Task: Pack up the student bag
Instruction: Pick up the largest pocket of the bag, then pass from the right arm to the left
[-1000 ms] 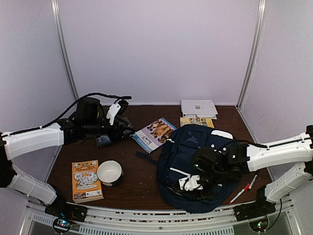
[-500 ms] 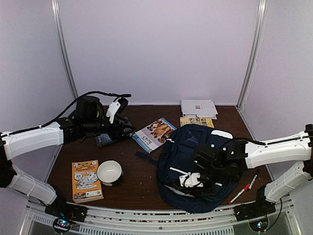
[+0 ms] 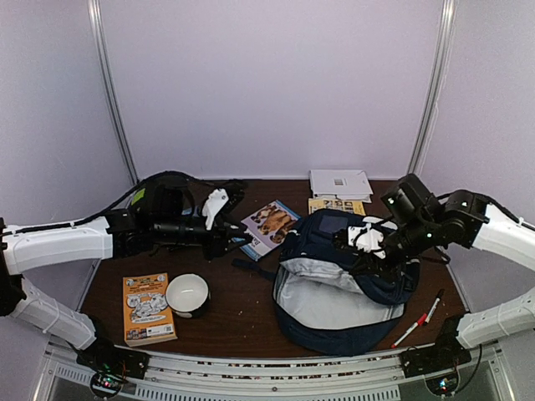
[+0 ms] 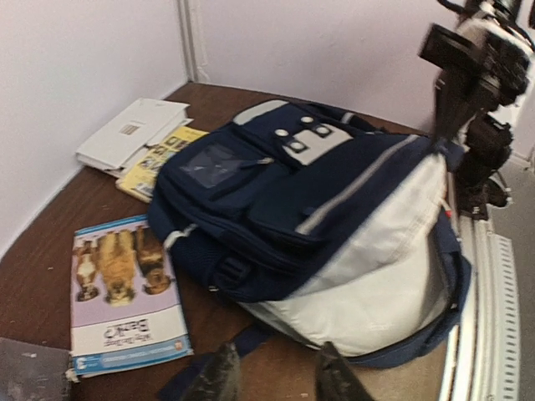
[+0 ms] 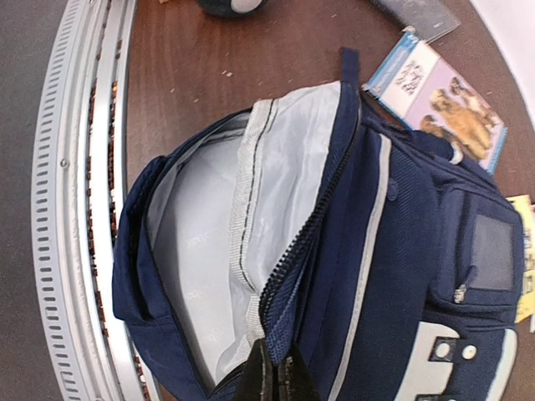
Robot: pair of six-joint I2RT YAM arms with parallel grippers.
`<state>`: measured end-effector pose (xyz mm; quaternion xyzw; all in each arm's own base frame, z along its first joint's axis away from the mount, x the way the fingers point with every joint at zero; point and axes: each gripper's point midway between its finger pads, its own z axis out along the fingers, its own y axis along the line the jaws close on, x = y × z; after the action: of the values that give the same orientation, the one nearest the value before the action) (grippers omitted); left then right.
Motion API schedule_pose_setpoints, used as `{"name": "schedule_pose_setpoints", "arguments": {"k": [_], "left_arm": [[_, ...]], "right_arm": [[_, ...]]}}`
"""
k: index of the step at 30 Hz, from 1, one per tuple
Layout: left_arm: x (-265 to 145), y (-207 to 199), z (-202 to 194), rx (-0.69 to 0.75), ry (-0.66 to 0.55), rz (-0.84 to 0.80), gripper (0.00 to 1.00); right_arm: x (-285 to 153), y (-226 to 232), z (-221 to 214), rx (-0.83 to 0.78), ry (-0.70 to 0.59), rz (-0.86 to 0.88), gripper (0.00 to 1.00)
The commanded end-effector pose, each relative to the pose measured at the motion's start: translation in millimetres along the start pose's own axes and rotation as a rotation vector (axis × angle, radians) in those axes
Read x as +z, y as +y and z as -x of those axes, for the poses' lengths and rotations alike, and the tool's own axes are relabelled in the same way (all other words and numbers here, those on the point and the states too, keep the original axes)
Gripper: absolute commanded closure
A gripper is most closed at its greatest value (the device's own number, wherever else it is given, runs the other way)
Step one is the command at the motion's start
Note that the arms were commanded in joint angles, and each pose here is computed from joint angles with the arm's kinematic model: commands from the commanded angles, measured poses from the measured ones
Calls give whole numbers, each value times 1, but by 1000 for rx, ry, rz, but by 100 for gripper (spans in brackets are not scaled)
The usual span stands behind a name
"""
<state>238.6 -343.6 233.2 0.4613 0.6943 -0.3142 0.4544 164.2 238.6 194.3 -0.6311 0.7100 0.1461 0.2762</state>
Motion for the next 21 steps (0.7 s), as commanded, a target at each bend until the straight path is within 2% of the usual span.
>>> {"name": "schedule_pose_setpoints", "arguments": {"k": [1, 4, 5, 9, 10, 12, 14, 19, 21], "left_arm": [[5, -35, 34, 95, -88, -52, 74], [20, -50, 41, 134, -101, -23, 76], [25, -49, 47, 149, -109, 27, 73], [29, -33, 76, 186, -216, 224, 35], [27, -25, 87, 191, -249, 274, 30], [31, -15, 102, 230, -270, 341, 28], [40, -19, 118, 307, -282, 326, 28], [55, -52, 153, 461, -309, 147, 27], [66, -64, 150, 501, -277, 65, 28]], "right_arm": [[-60, -41, 27, -44, -70, -198, 100], [-88, -70, 32, -41, -77, -353, 100], [-97, -81, 32, -35, -76, -419, 100], [-128, -116, 26, -69, -9, -658, 100], [-135, -123, 24, -79, 11, -709, 100], [-149, -132, 26, -91, 25, -777, 100], [-152, -123, 33, -108, -13, -733, 100], [-154, -85, 52, -161, -136, -531, 100], [-155, -72, 55, -174, -165, -475, 100]]}}
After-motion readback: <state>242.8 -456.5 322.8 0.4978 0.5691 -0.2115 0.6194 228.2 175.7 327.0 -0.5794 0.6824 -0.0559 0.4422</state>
